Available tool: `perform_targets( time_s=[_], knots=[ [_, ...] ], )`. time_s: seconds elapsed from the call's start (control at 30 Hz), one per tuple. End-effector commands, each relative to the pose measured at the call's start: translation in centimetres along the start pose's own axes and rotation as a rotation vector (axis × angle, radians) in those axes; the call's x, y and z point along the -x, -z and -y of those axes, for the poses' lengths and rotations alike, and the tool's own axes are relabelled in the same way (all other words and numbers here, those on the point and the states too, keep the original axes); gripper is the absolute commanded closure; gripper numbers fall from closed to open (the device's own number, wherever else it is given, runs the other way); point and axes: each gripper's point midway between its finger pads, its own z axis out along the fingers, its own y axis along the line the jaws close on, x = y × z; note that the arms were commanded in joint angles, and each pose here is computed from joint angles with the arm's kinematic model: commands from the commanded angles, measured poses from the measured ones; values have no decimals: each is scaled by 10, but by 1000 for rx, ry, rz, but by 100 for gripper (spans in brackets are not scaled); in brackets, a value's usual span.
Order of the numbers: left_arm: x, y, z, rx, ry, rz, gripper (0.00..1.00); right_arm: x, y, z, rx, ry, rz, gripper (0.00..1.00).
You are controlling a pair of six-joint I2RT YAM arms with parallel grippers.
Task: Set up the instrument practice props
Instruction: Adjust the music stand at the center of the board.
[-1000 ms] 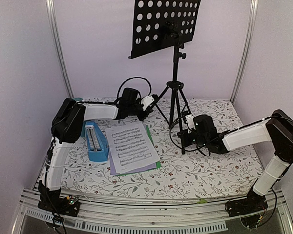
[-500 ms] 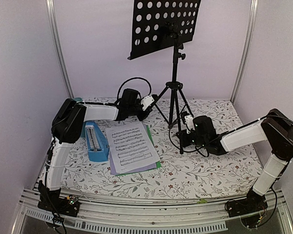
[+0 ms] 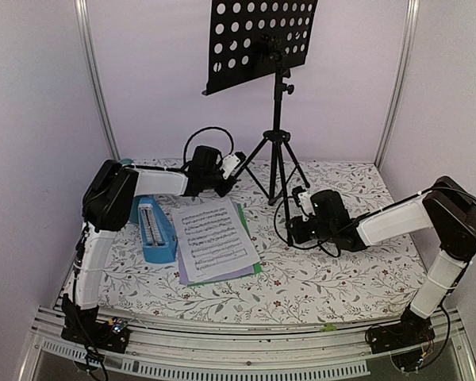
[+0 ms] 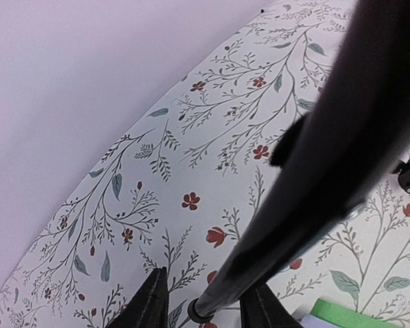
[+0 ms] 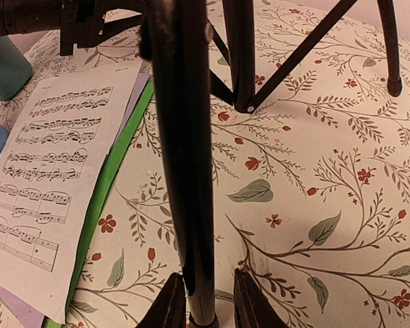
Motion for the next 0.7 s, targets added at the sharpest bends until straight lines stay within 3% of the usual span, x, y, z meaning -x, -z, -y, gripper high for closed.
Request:
perform_targets(
  time_s=[0.0, 0.5, 0.67],
  knots=[
    [-5, 16, -48, 114, 50, -34, 61, 0, -3, 3, -17, 3, -30, 72],
    [24, 34, -20, -33, 53, 79, 36, 21, -2, -5, 7, 15, 5, 55],
    [37, 44, -7, -117, 48, 107, 29, 26, 3, -5, 7, 20, 15, 42]
  ],
)
